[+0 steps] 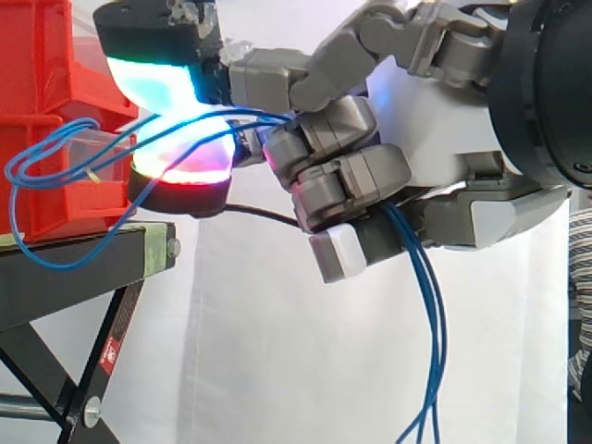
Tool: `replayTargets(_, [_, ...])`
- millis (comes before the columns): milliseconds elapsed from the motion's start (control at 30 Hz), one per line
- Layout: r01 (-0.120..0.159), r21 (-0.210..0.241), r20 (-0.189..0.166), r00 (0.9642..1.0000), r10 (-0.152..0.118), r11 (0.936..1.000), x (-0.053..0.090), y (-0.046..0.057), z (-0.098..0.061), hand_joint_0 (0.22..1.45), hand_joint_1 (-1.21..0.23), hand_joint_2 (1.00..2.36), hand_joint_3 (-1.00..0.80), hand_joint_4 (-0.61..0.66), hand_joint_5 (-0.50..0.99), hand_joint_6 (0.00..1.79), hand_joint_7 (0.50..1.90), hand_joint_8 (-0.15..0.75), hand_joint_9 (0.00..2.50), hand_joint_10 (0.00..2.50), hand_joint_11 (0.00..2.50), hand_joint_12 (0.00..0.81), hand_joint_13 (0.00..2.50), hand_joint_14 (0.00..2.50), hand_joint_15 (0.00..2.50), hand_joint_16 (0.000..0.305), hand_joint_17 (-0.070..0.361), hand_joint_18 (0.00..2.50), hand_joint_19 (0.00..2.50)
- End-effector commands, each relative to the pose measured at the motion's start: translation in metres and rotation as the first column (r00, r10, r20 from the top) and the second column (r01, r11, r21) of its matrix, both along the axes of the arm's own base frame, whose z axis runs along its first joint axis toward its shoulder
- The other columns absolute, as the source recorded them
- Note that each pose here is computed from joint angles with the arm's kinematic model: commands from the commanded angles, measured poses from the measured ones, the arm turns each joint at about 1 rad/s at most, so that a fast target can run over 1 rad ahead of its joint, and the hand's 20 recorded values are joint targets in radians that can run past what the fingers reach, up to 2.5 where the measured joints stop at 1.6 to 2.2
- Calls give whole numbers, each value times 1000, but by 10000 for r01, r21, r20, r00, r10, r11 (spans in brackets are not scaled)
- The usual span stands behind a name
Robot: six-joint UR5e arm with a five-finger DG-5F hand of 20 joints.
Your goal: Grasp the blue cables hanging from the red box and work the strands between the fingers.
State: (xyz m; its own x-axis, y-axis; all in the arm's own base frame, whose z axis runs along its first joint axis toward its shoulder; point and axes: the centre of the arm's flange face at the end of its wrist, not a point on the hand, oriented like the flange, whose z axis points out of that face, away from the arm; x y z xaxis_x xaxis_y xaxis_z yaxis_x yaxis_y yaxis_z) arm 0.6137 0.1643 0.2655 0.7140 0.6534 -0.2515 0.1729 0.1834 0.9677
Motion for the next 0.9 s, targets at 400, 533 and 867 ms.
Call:
replayTargets(400, [-33,-265,-355,9994,23,9996,-4,-2,-1,910,-604,1016,-637,239,168,928,1241,384,987,2500,2500,419,1081,2500,1644,46,104,1462,1184])
replayTargets(533, [14,-235,-321,9995,-21,9997,-3,-3,-1,912,-604,1015,-637,240,166,935,1236,384,987,2500,2500,419,1081,2500,1644,46,104,1462,1184])
replayTargets(867, [232,708,688,9972,-281,9972,-4,-10,5,909,-605,1015,-623,240,161,949,1227,384,987,2500,2500,419,1081,2500,1644,46,104,1462,1184])
